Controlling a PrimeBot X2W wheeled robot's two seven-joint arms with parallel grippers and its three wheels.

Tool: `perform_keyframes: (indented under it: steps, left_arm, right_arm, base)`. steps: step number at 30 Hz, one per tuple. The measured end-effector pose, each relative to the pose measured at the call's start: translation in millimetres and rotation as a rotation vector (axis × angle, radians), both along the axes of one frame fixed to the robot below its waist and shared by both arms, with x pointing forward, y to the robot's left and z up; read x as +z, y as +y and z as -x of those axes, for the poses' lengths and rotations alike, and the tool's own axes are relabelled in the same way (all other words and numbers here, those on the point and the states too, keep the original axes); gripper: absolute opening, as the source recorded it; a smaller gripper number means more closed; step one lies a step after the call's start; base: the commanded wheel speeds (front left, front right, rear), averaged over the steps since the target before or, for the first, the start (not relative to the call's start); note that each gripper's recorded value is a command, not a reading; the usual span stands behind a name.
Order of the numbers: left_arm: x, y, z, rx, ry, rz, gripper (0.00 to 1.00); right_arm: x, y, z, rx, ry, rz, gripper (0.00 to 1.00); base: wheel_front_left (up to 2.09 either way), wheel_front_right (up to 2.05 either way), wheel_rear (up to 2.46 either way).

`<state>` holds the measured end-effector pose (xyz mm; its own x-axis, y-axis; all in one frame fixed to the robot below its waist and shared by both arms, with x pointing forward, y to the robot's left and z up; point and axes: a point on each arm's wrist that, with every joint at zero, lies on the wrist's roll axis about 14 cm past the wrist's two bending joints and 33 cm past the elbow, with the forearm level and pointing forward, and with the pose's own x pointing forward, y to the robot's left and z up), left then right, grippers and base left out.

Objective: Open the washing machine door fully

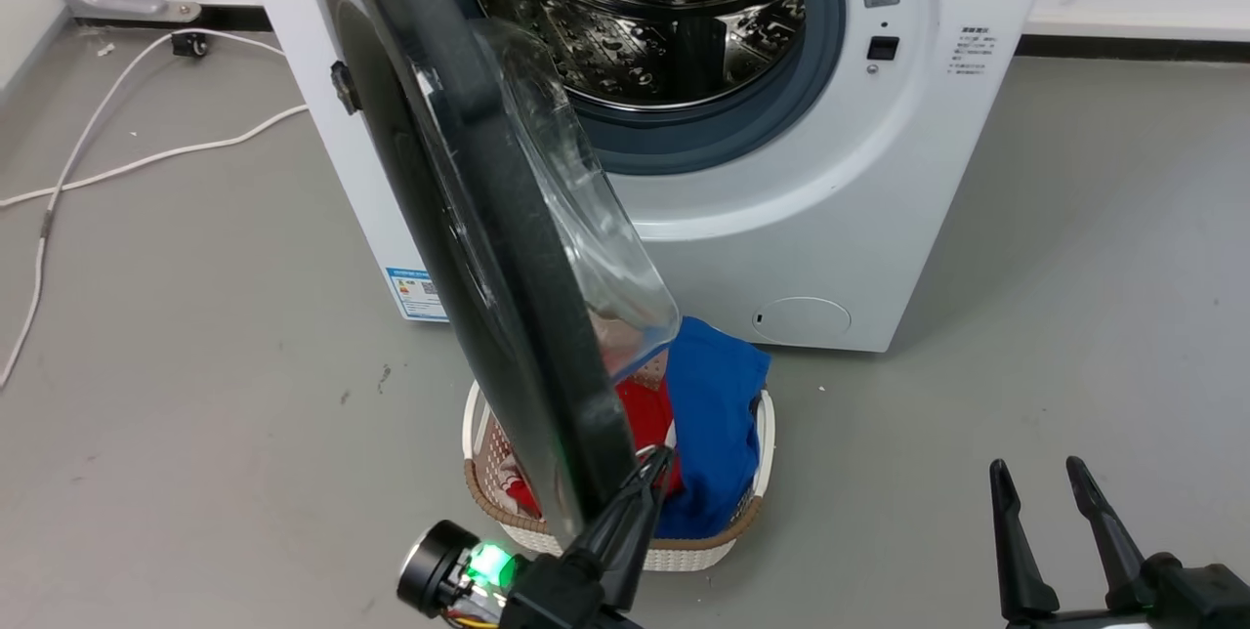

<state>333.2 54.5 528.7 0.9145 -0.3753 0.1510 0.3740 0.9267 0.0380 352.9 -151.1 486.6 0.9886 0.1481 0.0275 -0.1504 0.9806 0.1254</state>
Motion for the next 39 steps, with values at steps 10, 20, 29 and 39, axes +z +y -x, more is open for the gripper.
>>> perform_keyframes:
  steps: [10, 20, 29, 39]
  left_arm:
    - [-1, 53, 7, 0.178, -0.004, -0.021, 0.0]
    - [-5, 111, 18, 0.372, 0.005, -0.046, 0.0]
    - [-4, 166, 31, 0.543, 0.005, -0.07, 0.0]
    - [-5, 221, 41, 0.697, 0.018, -0.103, 0.0]
  right_arm:
    - [-3, 12, 2, 0.039, 0.012, -0.004, 1.0]
    - [-7, 23, 0, 0.077, 0.025, -0.002, 1.0]
    - [-9, 31, -4, 0.102, 0.033, -0.005, 1.0]
    - [-14, 33, -7, 0.11, 0.046, 0.0, 1.0]
  base:
    - [0.0, 0.0, 0.0]
    - [0.0, 0.0, 0.0]
    - [0.0, 0.0, 0.0]
    - [0.0, 0.0, 0.0]
